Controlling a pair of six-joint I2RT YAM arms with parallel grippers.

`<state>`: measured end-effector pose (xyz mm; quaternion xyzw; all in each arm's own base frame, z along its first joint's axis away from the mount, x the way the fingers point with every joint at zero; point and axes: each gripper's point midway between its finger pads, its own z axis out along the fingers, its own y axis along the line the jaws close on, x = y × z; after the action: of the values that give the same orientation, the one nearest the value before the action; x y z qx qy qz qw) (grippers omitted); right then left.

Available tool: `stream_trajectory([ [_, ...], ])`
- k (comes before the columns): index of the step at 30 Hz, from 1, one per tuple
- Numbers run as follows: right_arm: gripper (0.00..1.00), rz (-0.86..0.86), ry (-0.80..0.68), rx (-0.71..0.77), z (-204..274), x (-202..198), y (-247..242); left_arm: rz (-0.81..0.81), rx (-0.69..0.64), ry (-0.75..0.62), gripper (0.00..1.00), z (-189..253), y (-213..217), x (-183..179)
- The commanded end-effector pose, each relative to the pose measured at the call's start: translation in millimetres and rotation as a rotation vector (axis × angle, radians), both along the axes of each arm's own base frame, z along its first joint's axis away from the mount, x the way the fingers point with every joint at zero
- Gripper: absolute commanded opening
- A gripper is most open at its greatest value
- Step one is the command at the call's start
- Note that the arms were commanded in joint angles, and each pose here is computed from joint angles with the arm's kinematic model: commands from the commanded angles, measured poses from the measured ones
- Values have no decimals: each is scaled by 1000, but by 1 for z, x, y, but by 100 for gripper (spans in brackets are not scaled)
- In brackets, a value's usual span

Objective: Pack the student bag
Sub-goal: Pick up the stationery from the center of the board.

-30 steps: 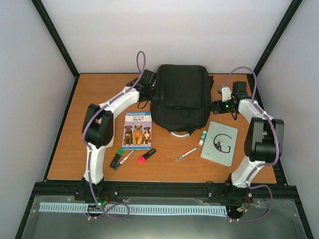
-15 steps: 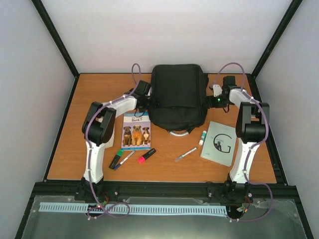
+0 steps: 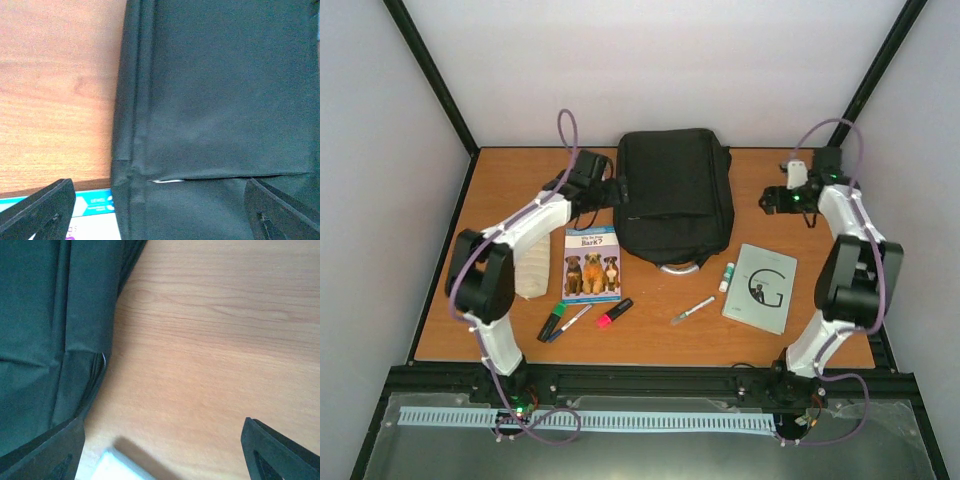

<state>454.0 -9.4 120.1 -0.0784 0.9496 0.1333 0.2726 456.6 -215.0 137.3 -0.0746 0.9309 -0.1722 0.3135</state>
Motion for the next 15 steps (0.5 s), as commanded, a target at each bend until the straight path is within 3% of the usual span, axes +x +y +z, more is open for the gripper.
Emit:
stream_trajectory([
  [1, 88, 42, 33, -85, 14, -55, -21, -55, -53, -115, 93, 65, -16, -17],
  [7, 88, 31, 116, -173, -5, -129, -47, -373, -87, -107, 86, 84, -105, -70],
  [15, 87, 6, 147, -231, -22, -179, -62, -616, 82, -24, 76, 39, -179, -131],
])
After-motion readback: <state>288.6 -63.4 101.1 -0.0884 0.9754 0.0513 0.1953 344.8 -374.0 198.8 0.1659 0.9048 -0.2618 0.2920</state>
